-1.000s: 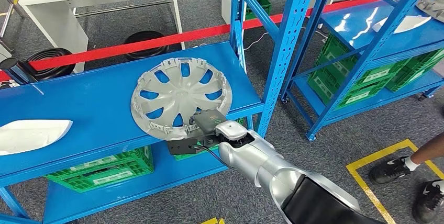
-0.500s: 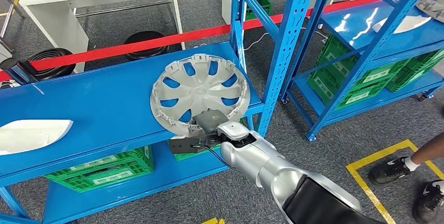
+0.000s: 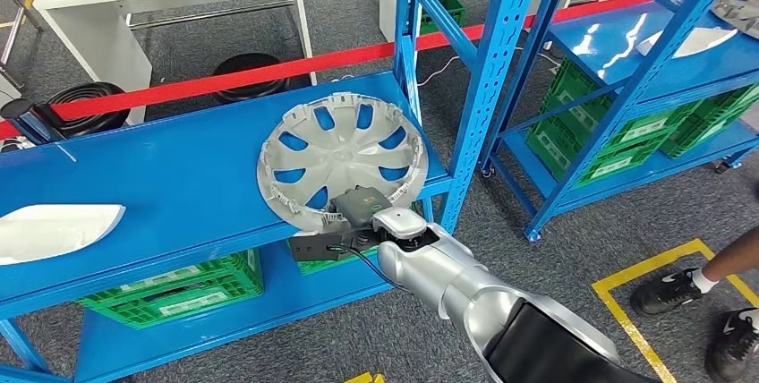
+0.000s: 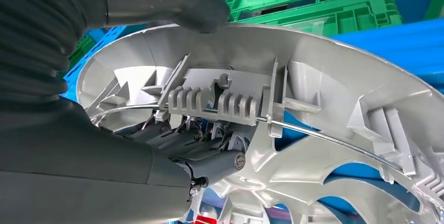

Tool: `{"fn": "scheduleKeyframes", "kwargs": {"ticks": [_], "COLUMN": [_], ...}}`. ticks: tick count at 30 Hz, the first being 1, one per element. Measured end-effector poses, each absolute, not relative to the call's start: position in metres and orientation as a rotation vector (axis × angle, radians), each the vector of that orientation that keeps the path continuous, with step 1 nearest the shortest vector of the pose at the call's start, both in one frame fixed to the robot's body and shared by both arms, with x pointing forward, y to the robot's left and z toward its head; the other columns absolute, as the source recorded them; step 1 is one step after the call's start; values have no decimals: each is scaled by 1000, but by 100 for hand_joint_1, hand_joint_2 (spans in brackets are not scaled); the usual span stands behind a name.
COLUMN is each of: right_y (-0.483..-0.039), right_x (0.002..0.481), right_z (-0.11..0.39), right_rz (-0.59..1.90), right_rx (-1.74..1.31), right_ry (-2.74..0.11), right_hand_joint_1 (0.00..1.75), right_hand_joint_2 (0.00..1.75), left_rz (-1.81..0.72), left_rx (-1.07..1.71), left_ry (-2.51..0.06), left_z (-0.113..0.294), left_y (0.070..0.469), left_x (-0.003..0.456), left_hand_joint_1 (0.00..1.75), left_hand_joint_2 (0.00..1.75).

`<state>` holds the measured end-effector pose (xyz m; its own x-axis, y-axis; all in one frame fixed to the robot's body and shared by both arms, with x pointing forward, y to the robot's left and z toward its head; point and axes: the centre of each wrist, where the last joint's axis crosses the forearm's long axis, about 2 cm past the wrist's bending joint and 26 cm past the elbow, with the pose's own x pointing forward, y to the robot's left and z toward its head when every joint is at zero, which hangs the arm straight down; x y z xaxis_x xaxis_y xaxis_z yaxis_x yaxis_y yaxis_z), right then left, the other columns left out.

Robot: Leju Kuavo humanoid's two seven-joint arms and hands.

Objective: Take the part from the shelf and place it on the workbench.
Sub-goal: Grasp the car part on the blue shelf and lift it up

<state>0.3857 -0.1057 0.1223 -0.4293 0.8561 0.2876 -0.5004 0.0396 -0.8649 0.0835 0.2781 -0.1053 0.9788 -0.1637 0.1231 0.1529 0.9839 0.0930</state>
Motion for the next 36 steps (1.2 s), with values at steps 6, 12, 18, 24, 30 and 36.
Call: {"fn": "scheduleKeyframes", "kwargs": {"ticks": [6,12,18,24,30,36], "right_y": [-113,-120,-122,-123,-131,-128], "right_x": [391,403,405,406,422,443], "right_z": [126,139,140,140,165,213], "right_rz": [1560,1520,1506,1495,1423,1383], "right_rx": [-435,-459,-458,-471,-551,-605], "right_ry": [-1291,-1338,-1342,-1357,-1530,-1730], "right_hand_joint_1": [175,175,175,175,175,175], "right_hand_joint_2": [175,175,175,175,175,175], "left_rz": [-156,-151,-147,-149,-160,-147], "left_rx": [75,73,72,73,75,82], "left_ry": [-129,-127,-127,-127,-129,-129], "left_z": [-105,-105,-106,-106,-105,-105], "left_y": [278,278,279,279,278,278], "left_x": [83,83,82,82,83,83], "left_hand_joint_1": [0,0,0,0,0,0], "left_hand_joint_2": [0,0,0,175,175,175]}}
